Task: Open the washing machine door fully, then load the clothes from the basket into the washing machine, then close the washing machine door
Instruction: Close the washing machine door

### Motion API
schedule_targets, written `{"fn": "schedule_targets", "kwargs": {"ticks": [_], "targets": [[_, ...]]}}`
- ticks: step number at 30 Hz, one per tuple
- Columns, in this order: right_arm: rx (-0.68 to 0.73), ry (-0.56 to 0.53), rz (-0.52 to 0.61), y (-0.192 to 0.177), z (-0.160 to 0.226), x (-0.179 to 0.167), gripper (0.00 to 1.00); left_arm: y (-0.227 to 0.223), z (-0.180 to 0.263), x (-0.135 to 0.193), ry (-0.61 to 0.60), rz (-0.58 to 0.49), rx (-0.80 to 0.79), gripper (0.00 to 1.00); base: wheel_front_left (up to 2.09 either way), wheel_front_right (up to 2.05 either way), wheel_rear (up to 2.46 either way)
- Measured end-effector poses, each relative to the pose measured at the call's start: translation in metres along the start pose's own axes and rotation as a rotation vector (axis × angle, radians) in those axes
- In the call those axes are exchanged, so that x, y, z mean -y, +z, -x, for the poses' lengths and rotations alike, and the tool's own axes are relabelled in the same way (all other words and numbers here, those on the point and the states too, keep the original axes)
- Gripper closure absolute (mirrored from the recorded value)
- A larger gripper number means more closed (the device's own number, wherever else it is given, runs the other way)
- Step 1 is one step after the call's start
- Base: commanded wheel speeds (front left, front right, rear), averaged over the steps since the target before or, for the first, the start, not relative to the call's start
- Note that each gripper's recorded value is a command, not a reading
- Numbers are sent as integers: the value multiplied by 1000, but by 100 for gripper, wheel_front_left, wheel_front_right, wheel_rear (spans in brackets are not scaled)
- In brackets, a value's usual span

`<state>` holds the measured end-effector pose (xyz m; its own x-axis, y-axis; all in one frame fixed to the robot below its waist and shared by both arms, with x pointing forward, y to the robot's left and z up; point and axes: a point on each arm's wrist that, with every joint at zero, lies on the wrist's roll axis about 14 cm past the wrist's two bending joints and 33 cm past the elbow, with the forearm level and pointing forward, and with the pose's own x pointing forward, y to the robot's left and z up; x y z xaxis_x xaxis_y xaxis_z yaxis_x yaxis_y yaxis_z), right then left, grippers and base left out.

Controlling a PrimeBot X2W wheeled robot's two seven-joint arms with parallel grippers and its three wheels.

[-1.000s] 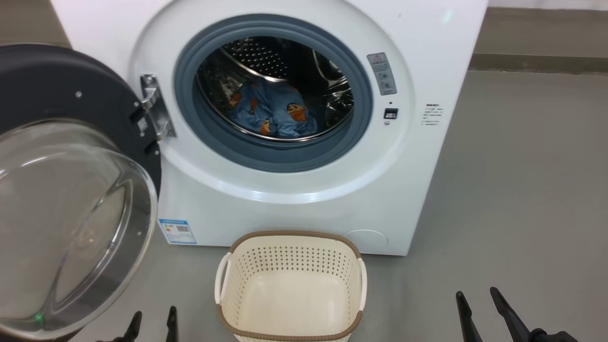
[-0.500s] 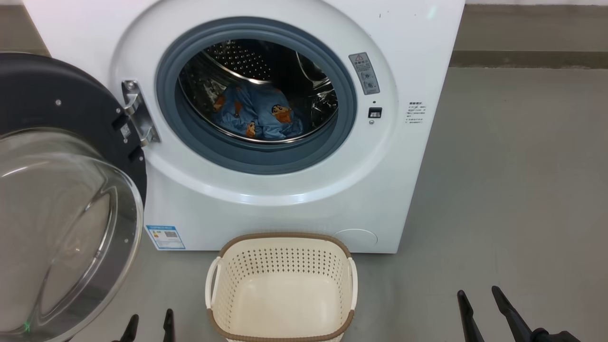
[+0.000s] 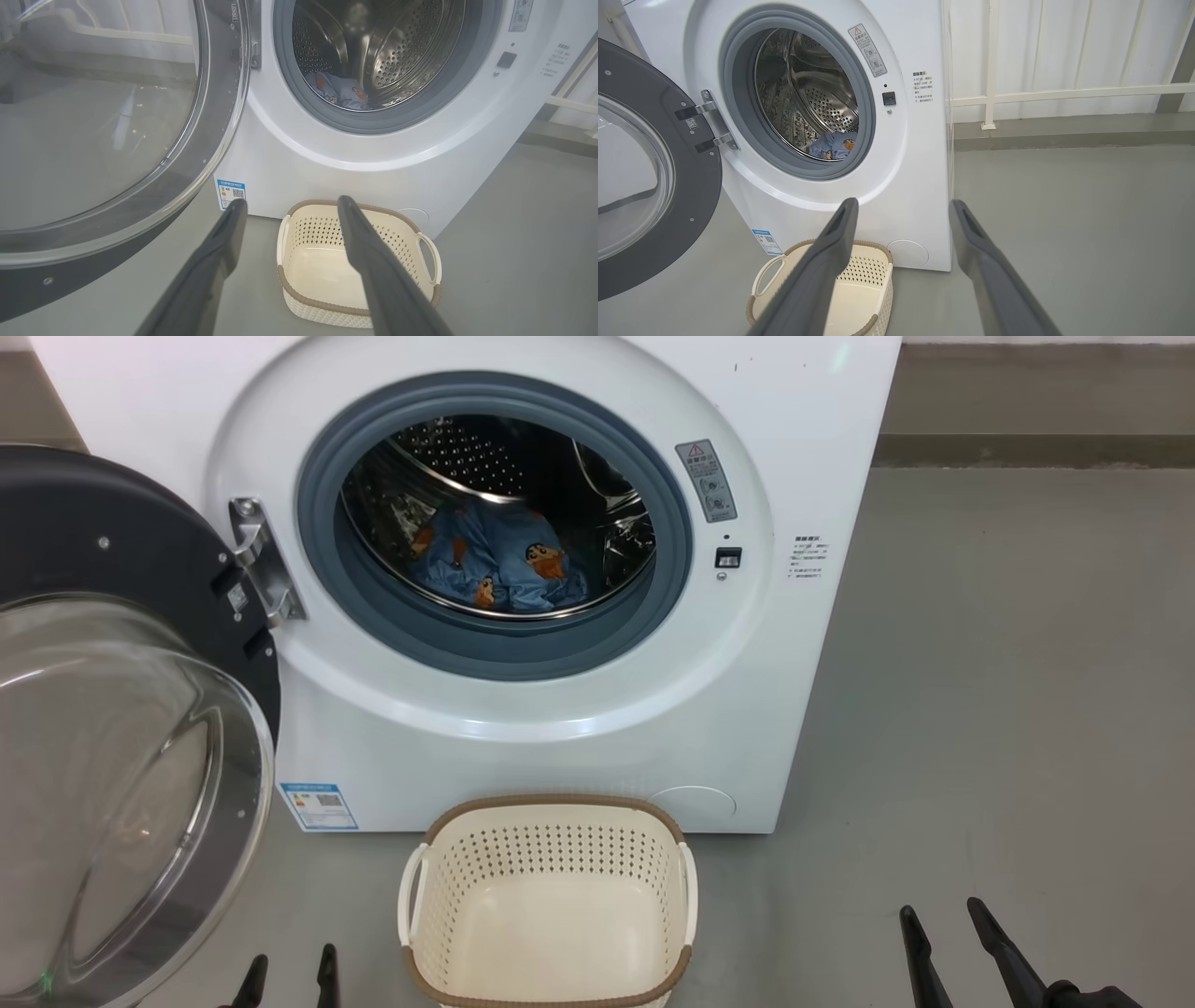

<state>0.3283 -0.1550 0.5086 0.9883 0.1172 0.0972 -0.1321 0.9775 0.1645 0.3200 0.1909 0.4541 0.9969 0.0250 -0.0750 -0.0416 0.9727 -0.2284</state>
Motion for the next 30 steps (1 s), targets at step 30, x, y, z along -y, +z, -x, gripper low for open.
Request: {"fn": "schedule_targets", "kwargs": {"ticks": [30], "targets": [[-2,-9,-2,-1,1,2,0,-3,-2,3,-3,-12,-10,0,-51,51,0]]}}
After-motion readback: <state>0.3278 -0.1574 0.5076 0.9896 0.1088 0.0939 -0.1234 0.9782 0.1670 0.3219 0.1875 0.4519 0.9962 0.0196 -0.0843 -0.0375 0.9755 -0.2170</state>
